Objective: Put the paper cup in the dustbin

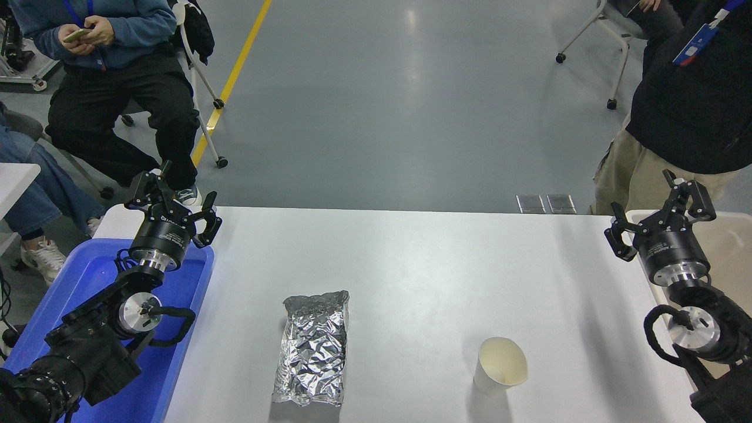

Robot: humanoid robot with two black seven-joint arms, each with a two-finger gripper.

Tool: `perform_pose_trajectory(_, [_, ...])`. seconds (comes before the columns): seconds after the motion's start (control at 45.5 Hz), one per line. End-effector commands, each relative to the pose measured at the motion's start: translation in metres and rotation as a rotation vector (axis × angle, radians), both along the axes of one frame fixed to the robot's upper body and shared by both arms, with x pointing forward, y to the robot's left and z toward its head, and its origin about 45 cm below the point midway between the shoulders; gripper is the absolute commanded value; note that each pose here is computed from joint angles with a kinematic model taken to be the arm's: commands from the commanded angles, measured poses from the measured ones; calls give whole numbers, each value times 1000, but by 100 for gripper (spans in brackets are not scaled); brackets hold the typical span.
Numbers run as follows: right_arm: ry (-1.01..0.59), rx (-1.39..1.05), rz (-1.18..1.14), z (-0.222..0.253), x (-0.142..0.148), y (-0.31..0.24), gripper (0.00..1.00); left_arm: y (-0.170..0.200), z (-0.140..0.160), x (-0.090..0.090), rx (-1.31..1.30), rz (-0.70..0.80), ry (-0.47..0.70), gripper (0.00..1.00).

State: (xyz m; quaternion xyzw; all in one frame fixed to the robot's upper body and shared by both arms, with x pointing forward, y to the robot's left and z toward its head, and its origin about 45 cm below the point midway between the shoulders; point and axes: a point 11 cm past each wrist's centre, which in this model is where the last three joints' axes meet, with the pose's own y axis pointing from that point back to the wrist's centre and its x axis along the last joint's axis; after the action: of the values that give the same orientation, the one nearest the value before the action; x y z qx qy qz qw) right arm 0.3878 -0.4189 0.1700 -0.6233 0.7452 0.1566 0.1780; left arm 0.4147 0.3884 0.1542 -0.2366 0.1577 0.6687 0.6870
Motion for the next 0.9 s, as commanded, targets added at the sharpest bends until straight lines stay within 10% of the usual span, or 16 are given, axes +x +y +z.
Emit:
perform_pose_trajectory(0.0, [3,7,-8,-2,-2,-1,100,0,0,0,0,0,0,100])
perform_pose_trajectory(0.879, [32,-290,302,73,16,16,100,0,0,0,-1,1,0,100])
